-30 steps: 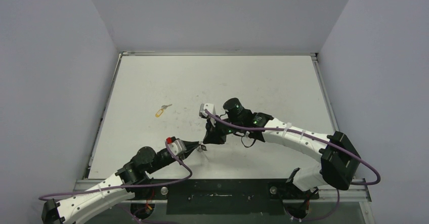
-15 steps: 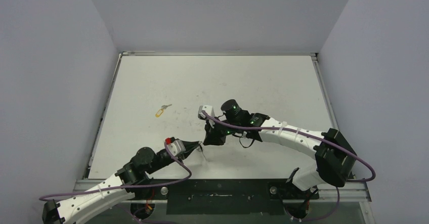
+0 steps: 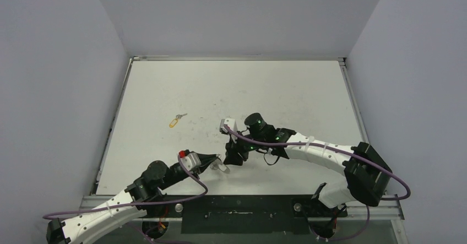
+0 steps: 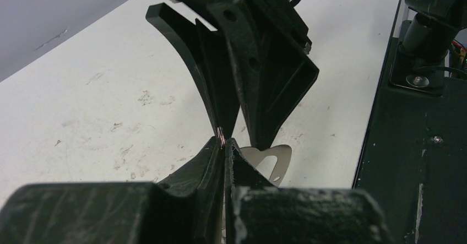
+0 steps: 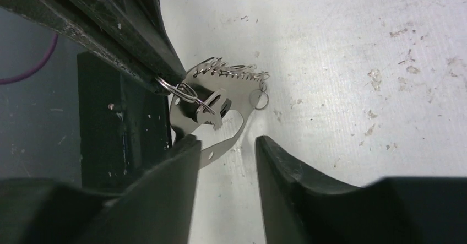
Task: Put the keys on the keyring
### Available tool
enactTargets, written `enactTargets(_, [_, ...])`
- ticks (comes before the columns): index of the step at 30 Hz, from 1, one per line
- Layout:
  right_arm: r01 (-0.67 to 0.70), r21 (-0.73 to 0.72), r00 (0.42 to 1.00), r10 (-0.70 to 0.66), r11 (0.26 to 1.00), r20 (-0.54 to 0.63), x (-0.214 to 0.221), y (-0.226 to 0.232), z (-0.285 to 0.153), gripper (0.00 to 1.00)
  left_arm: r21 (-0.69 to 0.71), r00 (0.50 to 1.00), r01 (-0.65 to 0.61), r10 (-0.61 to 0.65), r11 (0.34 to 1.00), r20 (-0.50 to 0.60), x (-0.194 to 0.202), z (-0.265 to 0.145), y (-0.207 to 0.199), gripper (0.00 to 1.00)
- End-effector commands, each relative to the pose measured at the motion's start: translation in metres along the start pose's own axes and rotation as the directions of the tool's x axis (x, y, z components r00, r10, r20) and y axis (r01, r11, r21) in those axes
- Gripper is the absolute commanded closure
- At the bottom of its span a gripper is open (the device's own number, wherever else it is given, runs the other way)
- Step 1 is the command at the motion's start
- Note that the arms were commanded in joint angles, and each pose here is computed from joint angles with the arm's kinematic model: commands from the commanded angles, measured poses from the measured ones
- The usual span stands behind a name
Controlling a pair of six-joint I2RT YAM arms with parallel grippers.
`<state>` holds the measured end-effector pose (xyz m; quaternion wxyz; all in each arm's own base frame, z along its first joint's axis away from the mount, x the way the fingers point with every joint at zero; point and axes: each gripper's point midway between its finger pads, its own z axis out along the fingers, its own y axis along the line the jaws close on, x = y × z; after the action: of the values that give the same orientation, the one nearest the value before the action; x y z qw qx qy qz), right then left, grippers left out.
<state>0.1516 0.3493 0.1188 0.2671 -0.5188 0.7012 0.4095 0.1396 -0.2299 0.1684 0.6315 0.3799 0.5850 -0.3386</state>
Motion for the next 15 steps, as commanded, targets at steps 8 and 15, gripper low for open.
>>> enactTargets(8, [0.296,-0.034,0.918,-0.275,0.955,0.286,-0.056,0.028,-0.037,0.39,0.144,0.989,-0.057,0.036,0.988,0.140,-0.031,0.000,-0.025,1.00])
enactTargets(15, [0.352,-0.116,0.895,-0.298,0.929,0.333,-0.061,0.041,-0.033,0.49,0.173,0.986,-0.072,0.044,0.982,0.162,-0.037,0.000,-0.030,1.00])
